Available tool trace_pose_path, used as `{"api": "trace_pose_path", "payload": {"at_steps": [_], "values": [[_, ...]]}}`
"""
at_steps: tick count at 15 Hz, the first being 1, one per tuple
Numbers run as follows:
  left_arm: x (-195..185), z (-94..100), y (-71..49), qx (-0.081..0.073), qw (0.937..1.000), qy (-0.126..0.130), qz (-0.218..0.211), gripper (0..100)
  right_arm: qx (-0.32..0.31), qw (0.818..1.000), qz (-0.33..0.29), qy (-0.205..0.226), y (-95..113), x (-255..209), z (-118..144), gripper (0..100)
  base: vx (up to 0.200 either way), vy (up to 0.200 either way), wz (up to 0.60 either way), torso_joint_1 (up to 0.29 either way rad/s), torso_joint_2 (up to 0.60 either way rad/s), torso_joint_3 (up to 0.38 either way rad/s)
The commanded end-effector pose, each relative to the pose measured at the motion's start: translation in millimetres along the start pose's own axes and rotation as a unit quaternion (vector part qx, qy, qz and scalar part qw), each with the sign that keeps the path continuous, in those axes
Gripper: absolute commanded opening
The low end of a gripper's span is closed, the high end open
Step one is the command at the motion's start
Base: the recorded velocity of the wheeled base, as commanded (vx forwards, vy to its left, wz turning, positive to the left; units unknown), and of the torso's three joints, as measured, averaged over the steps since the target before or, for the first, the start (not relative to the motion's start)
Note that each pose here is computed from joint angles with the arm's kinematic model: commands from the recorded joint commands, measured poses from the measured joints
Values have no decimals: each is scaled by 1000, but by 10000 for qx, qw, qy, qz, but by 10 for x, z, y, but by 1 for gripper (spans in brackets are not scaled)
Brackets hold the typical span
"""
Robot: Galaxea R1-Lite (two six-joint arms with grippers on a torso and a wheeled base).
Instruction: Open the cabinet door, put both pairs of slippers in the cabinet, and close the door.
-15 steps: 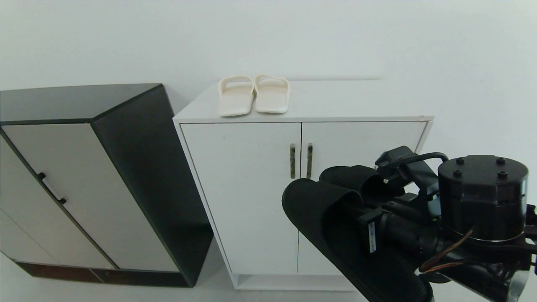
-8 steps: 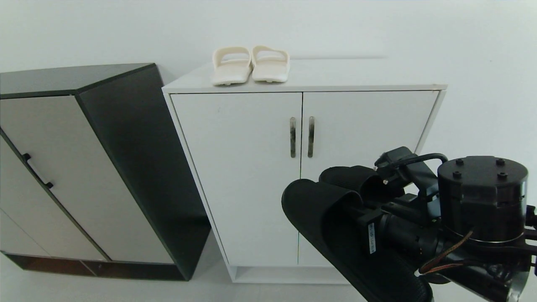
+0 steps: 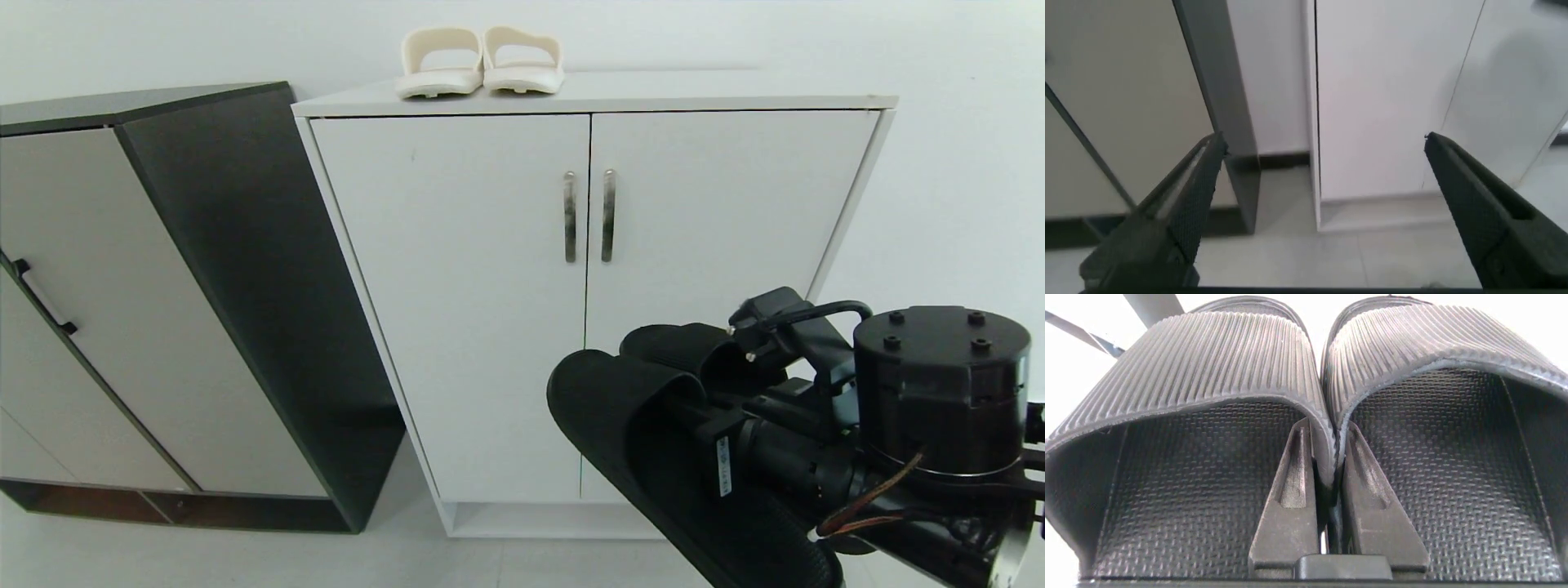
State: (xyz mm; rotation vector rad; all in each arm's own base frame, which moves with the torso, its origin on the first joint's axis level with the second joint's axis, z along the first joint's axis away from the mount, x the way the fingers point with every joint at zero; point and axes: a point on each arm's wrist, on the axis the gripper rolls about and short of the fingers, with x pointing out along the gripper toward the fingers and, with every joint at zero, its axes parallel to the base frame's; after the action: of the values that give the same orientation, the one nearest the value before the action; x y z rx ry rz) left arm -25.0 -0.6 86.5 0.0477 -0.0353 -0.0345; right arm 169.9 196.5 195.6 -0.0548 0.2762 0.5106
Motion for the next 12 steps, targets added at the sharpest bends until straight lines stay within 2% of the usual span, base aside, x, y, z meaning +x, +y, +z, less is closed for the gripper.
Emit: {"api": "trace_pose_path", "payload": {"at_steps": [1,2,3,4,5,6,8,9,10,11,12], "values": [[-46,738,35,-573,9968,-555,-75,100,-22,10000,13,-5,0,-13,-2,0,0,0,0,-2,76,46],[25,1019,47,-708,9956,-541,-281,100,-32,10000,20,-5,3,-14,-2,0,0,0,0,0,0,0],[180,1098,42,-710,9953,-211,-626,100,-37,10000,27,3,8,-12,-6,0,0,0,0,0,0,0],[342,1130,27,-724,9920,119,-1031,100,-29,10000,27,3,8,-12,-6,0,0,0,0,0,0,0],[539,1167,0,-745,9843,358,-1557,100,-24,10000,28,-4,3,-14,-5,0,0,0,0,0,0,0],[743,1219,-25,-745,9765,415,-1979,100,-17,10000,22,-18,-1,-17,0,0,0,0,0,0,0,0],[1127,1316,-59,-701,9673,329,-2416,100,5,9999,40,-96,0,-21,18,0,0,0,0,0,0,0],[1403,1385,-106,-533,9610,151,-2710,100,29,9999,63,-158,-4,-37,30,0,0,0,0,0,0,0],[1570,1430,-160,-460,9567,49,-2873,100,19,9997,184,-144,-13,-70,15,0,0,0,0,0,0,0],[1687,1480,-234,-447,9504,-8,-3078,100,30,9993,325,-156,-22,-95,22,0,0,0,0,0,0,0],[1879,1593,-412,-455,9394,-43,-3397,100,51,9986,504,-136,-68,-117,17,0,0,0,0,0,0,0]]}}
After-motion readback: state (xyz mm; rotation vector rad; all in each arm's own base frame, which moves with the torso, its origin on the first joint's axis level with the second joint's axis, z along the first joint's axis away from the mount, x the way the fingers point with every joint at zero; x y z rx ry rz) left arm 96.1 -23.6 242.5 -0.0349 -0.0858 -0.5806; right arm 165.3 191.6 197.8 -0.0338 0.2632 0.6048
